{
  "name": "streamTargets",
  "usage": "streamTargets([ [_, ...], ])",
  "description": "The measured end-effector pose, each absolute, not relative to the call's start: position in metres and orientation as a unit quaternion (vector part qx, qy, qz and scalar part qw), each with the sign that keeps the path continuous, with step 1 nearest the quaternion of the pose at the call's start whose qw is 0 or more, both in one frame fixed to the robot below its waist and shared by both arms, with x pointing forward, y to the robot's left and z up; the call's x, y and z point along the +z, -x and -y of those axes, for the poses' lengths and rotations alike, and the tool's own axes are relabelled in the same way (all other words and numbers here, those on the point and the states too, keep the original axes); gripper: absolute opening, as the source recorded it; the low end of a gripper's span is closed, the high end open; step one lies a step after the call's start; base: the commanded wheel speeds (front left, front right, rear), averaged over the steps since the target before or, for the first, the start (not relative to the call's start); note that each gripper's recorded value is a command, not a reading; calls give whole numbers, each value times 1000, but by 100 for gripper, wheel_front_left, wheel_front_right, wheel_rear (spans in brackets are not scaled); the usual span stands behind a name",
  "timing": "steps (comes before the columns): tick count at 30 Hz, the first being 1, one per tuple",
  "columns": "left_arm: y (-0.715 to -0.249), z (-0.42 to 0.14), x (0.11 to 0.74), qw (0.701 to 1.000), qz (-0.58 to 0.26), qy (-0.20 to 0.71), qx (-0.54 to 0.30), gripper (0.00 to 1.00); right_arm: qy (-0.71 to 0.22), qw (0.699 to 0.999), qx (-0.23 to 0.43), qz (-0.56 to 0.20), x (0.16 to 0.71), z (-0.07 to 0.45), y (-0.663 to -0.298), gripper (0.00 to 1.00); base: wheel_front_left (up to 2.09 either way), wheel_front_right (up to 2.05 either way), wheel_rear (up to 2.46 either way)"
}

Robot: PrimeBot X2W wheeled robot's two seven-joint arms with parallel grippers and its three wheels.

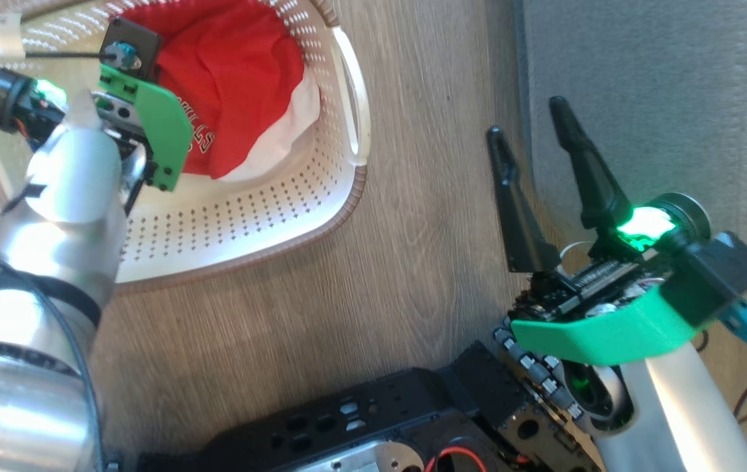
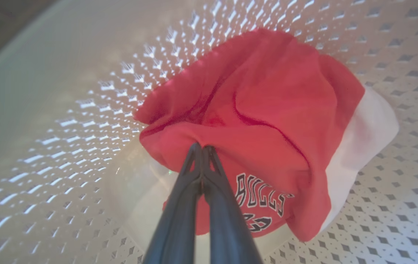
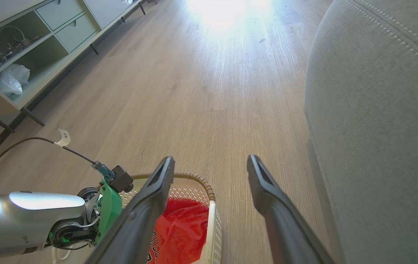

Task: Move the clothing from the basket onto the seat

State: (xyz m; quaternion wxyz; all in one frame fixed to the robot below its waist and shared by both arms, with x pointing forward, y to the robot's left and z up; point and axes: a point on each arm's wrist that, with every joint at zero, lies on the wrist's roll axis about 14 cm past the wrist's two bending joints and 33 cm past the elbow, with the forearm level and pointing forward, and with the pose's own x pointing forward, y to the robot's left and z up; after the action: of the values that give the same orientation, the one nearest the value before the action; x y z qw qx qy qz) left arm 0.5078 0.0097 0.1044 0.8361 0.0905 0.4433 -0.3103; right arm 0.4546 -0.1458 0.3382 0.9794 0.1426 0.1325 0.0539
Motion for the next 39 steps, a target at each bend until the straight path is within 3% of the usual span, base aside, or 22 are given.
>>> streamTargets([
  [9,-500,-6,165,871,-395,-41,-289,0,-109,986,52,-112,363,155,-453,100,0,0,0],
  [22,-505,3,289,927,-260,35,-269,0,-94,993,42,-55,420,166,-443,100,0,0,0],
  [30,-511,-21,377,963,-146,61,-219,0,-95,994,50,-21,452,162,-432,100,0,0,0],
  [39,-499,-41,466,978,-27,64,-197,0,-102,993,65,15,484,152,-418,100,0,0,0],
])
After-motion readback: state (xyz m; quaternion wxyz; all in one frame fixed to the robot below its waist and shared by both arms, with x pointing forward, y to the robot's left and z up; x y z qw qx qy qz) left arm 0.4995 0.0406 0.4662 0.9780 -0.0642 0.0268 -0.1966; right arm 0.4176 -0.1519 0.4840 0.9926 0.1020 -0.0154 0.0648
